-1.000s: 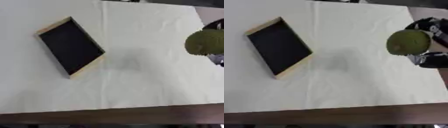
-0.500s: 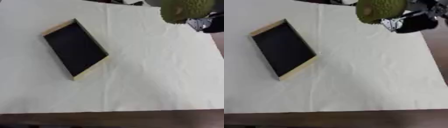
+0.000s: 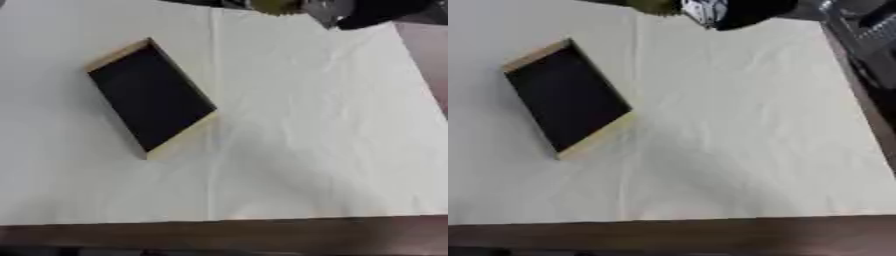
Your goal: Pick up objects on the table and place them in the box.
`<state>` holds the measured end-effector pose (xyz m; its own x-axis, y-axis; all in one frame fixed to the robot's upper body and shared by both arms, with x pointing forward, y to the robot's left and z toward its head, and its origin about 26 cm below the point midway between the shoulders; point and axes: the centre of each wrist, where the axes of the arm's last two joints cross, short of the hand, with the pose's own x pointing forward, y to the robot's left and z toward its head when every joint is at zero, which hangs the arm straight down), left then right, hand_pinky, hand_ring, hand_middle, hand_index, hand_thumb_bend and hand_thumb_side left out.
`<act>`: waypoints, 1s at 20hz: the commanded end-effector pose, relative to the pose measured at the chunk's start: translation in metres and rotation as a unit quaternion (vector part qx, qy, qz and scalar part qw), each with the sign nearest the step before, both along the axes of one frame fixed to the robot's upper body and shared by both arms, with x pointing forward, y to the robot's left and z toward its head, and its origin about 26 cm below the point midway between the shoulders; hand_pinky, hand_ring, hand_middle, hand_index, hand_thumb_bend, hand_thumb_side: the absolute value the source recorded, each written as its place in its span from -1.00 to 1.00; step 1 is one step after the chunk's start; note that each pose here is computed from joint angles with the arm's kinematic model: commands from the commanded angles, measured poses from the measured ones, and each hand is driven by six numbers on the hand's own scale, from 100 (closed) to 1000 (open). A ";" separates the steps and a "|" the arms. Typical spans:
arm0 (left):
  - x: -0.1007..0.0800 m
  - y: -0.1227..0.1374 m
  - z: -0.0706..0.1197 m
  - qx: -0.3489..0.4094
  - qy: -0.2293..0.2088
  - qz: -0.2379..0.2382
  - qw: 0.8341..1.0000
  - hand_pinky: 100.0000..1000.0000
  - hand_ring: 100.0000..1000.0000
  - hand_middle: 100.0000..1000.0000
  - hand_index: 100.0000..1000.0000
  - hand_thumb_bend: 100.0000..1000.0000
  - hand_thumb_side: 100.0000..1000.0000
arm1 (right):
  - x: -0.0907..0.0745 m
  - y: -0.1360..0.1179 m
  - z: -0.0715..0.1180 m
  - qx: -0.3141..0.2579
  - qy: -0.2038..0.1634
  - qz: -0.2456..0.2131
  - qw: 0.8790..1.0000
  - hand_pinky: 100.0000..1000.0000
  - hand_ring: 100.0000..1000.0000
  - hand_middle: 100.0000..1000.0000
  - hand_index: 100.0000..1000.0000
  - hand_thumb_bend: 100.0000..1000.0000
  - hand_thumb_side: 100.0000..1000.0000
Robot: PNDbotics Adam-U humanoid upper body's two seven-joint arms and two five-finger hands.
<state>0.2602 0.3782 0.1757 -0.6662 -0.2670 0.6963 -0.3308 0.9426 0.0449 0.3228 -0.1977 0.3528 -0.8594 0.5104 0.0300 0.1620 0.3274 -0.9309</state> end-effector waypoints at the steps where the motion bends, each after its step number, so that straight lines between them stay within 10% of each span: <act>1: -0.001 -0.003 0.008 0.008 -0.013 -0.009 1.000 0.30 0.32 0.38 0.43 -1.00 0.12 | 0.014 0.023 -0.001 -0.005 -0.018 0.003 1.000 0.42 0.40 -0.21 0.32 -1.00 -1.00; 20: 0.008 -0.014 0.014 -0.002 -0.029 -0.048 0.998 0.30 0.32 0.38 0.43 -1.00 0.12 | 0.101 0.117 -0.074 -0.021 0.019 -0.079 0.996 0.40 0.38 -0.29 0.30 -1.00 -1.00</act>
<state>0.2693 0.3662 0.1815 -0.7050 -0.1965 0.6814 -0.2537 0.9671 0.0164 0.4231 -0.0844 0.2707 -0.7744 0.6299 0.0600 0.1352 0.2574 -0.9568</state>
